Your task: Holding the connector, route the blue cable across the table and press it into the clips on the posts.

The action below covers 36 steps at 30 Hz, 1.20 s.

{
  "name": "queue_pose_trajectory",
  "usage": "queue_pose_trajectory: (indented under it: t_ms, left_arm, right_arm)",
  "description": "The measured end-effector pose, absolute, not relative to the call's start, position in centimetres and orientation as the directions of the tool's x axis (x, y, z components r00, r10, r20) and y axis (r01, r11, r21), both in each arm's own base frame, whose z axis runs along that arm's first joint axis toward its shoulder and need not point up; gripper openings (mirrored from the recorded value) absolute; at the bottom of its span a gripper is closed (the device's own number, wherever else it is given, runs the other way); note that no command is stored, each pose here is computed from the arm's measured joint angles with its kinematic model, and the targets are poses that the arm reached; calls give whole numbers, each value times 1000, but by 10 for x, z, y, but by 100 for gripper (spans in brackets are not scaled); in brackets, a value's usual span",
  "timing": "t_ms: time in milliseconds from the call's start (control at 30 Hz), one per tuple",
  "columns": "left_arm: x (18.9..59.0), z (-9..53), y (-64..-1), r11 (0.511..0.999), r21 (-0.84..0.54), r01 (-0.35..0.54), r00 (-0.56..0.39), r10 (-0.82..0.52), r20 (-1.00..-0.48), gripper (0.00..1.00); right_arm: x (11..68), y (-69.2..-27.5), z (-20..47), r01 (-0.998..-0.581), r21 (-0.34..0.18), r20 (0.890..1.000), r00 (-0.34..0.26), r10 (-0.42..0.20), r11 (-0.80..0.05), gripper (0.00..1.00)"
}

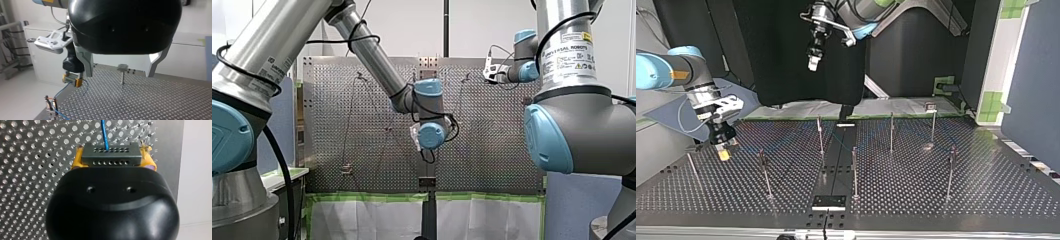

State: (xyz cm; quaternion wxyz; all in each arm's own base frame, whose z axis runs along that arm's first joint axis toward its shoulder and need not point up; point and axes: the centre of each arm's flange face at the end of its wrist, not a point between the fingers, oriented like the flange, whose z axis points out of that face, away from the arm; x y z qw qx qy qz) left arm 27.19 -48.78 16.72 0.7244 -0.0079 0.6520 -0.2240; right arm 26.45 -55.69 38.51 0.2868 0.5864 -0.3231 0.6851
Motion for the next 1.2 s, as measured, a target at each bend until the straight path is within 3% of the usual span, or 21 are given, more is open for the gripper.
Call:
queue_pose_trajectory:
  t_ms: [567,1200]
  left_arm:
    - [241,120,-441,930,-228,289,-34,-228,-973,100]
    - [304,118,-398,963,-221,157,-8,-223,-975,100]
  right_arm:
    - [266,-556,385,-771,-106,989,-148,14,-628,0]
    - [267,-556,385,-769,-106,989,-148,14,-630,0]
